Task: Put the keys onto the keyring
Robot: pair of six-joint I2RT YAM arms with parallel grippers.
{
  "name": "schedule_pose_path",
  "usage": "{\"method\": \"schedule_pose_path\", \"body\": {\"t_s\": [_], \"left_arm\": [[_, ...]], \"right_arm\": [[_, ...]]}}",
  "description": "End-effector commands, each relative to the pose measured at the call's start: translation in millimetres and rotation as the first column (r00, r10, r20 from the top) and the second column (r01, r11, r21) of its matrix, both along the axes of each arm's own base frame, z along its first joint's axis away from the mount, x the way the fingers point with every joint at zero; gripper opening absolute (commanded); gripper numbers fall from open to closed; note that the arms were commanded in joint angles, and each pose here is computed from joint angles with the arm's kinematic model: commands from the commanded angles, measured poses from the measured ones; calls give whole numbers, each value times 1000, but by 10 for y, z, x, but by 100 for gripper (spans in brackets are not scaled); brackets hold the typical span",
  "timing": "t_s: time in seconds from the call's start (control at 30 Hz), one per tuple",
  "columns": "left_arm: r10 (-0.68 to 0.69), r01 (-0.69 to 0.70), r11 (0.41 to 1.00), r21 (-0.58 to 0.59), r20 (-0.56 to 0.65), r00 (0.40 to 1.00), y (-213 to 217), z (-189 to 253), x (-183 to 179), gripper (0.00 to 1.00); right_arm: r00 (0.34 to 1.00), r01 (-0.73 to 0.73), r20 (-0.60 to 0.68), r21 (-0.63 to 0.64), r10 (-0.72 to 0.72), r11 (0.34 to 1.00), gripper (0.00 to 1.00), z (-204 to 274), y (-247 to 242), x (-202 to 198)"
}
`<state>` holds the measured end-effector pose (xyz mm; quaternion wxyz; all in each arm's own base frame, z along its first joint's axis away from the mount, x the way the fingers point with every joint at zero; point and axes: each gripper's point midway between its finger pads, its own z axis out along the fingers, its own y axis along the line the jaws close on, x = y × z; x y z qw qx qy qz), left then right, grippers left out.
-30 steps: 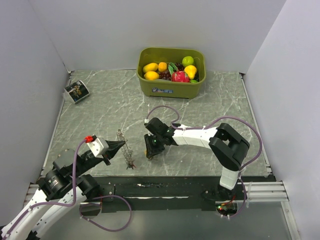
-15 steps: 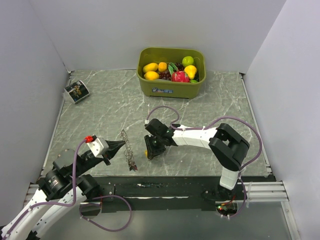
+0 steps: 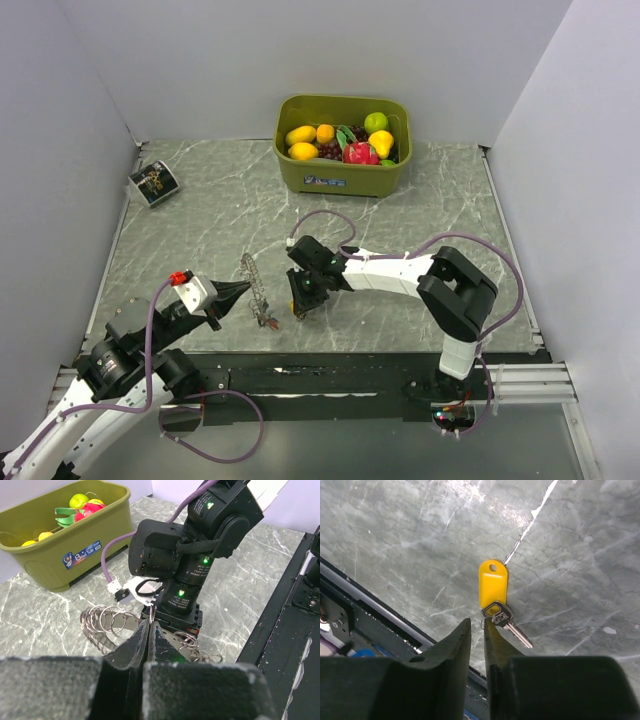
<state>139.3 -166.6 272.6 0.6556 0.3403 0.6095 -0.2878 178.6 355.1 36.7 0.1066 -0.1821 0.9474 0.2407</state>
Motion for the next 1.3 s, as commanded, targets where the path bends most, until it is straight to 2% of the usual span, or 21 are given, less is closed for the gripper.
{"method": "schedule_pose_path", "body": {"t_s": [0.0,0.23,0.5,1.27], "left_arm": [[-7,11,998,-54,69,998,2,236,-22,1],[-10,14,998,-55,73,997,3,242,-29,1],[-12,16,998,-54,74,997,2,242,-31,1],[-13,17,998,-55,75,997,2,245,-35,1]], "right_arm": [[1000,-7,13,-5,7,1000,23,18,85,41],[999,3,40,1,-3,1000,26,87,61,47],[996,2,90,41,-5,999,37,285,58,71],[1000,0,29,-45,1,999,33,-11,7,23]]}}
